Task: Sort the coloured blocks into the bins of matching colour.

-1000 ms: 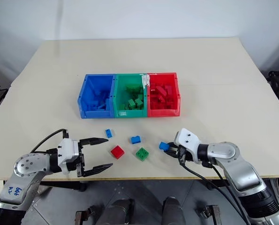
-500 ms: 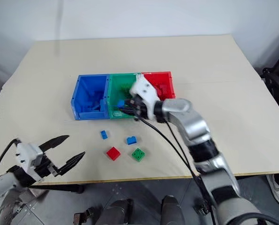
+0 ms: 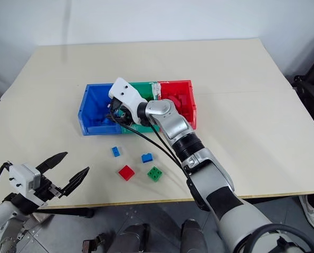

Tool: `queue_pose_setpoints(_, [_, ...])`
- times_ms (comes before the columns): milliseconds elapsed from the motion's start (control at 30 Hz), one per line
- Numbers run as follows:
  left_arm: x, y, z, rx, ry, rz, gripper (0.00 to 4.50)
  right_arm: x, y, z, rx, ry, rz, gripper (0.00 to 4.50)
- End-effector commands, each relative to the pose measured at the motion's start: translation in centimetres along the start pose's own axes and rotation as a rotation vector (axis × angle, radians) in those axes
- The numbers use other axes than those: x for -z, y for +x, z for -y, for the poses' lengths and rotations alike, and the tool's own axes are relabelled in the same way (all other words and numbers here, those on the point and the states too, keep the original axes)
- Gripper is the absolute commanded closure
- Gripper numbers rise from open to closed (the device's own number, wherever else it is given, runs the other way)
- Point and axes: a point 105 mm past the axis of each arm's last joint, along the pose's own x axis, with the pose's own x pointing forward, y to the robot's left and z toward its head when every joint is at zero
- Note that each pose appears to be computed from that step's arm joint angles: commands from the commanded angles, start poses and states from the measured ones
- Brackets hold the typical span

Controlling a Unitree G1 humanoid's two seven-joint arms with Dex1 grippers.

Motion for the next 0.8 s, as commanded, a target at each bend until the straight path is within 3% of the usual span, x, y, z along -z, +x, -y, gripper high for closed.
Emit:
queue_pose_setpoints(33, [-1.0, 0.7, 0.3, 0.033, 0.029, 0.035, 0.00, -2.9, -1.2, 0.3, -0.014, -0.067, 0.117, 0.15])
queue_pose_setpoints(133, [-1.3, 1.5, 0.7, 0.078, 0.029, 0.046, 0.00, -2.8, -3.5, 0.5, -0.034, -0.099, 0.158, 0.05])
queue_pose_setpoints(233, [-1.8, 3.6, 1.7, 0.200, 0.027, 0.060, 0.00, -0.7, -9.3, 0.3, -0.057, -0.153, 0.201, 0.05])
queue_pose_setpoints(500, [-1.7, 6.9, 3.5, 0.458, 0.031, 0.047, 0.00, 6.5, -20.6, -1.2, -0.021, -0.157, 0.013, 0.05])
queue_pose_setpoints(600, [-1.9, 8.3, 4.1, 0.546, 0.034, 0.048, 0.00, 9.4, -25.0, -1.0, 0.063, -0.117, -0.082, 0.05])
queue_pose_setpoints(800, [-2.3, 9.0, 3.9, 0.586, 0.067, 0.074, 0.00, 10.5, -26.6, -1.0, 0.085, -0.094, -0.128, 0.05])
